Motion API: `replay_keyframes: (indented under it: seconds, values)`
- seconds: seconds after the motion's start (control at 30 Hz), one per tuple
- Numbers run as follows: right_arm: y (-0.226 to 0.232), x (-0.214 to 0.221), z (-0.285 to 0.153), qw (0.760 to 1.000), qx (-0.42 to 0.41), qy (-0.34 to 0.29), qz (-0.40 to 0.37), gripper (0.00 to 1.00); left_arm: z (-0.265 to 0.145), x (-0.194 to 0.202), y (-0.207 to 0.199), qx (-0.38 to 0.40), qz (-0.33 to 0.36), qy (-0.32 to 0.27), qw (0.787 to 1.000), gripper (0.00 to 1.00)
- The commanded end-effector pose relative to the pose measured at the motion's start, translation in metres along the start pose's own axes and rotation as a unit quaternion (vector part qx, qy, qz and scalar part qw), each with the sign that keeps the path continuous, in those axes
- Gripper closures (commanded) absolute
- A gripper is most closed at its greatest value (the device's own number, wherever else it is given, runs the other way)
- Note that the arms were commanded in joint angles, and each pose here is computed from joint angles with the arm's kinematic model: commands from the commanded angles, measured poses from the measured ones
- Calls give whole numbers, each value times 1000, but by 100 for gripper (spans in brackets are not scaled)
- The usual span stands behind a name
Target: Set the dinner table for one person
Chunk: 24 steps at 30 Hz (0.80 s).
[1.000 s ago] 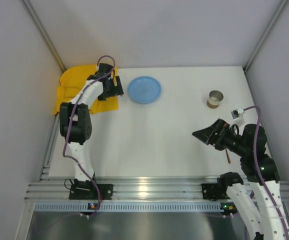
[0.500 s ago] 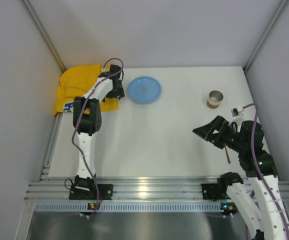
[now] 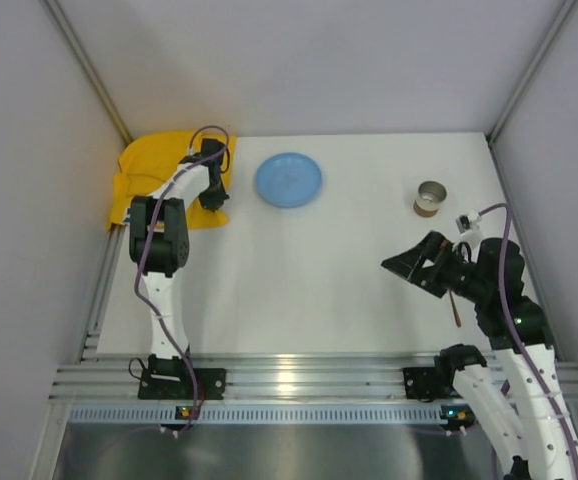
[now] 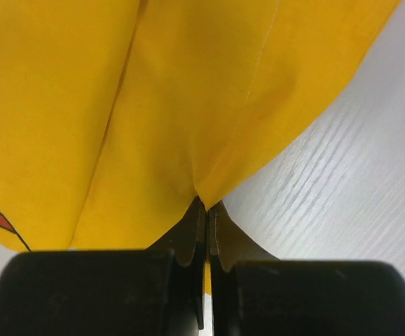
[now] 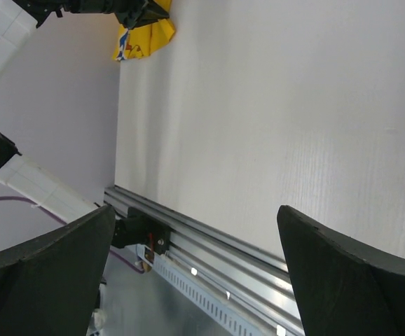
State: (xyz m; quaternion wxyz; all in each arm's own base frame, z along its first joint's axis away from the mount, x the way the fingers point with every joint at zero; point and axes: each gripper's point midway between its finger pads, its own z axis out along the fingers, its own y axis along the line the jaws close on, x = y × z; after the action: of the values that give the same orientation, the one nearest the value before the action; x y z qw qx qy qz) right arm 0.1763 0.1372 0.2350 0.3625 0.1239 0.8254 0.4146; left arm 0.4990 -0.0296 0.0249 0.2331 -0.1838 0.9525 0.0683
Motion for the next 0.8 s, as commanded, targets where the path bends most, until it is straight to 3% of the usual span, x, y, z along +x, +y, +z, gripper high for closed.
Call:
replay_keyframes:
  seconds: [0.0, 0.17, 0.3, 0.47, 0.77]
  values:
    - [15, 0, 0, 999, -36, 16, -21, 0, -6, 53, 41, -49, 28, 80, 995, 100]
    - [16, 10, -7, 998, -41, 29, -31, 0, -49, 71, 57, -35, 33, 79, 996, 100]
    - [12, 18, -14, 998, -36, 34, -39, 0, -82, 118, 72, -35, 58, 93, 993, 100]
    - [5, 29, -21, 998, -31, 34, -42, 0, -115, 176, 42, -3, 105, 107, 989, 100]
    - [-4, 35, -28, 998, -9, 33, -44, 0, -166, 269, -56, 53, 222, 124, 966, 100]
